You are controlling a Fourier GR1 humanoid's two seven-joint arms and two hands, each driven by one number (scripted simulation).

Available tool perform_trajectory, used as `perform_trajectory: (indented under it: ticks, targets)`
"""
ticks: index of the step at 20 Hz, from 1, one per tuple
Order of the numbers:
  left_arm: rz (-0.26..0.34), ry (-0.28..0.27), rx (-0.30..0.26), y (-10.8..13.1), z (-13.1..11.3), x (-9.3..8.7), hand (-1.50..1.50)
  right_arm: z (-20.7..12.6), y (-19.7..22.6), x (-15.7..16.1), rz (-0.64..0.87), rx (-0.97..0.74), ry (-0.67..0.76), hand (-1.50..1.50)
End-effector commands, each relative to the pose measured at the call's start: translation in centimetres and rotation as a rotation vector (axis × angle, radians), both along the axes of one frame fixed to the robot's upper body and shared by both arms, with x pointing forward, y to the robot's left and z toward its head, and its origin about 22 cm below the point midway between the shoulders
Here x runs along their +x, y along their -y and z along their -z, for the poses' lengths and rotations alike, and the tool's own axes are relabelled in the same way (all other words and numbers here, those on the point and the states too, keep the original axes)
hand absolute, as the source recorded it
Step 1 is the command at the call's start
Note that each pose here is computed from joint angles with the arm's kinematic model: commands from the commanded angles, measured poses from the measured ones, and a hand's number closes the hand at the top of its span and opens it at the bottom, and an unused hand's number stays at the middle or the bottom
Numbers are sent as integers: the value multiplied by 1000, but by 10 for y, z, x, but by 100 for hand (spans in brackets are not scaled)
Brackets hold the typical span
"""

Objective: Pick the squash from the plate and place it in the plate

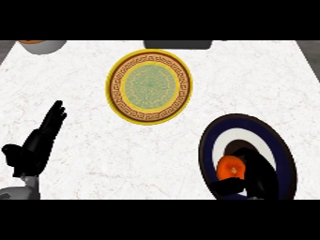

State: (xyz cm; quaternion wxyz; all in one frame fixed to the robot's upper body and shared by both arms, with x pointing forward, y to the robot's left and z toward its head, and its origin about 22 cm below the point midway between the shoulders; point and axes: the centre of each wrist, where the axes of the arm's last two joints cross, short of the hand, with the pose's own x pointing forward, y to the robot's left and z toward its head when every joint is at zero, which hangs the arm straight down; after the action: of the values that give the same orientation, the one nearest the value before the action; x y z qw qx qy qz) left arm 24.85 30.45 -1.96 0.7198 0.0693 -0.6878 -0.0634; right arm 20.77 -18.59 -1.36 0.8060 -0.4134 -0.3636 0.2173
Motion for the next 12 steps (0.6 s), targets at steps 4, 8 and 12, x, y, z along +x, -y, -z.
perform_trajectory:
  ticks: [4,8,12]
  targets:
    - [-1,2,17,2,15,-6,0,11,-52,-43,131,-15,18,150]
    - [-1,5,10,-6,-8,-1,0,10,-75,-68,217,-104,44,150]
    - [4,-4,1,-1,-2,-1,0,-4,-95,-84,202,-233,178,150]
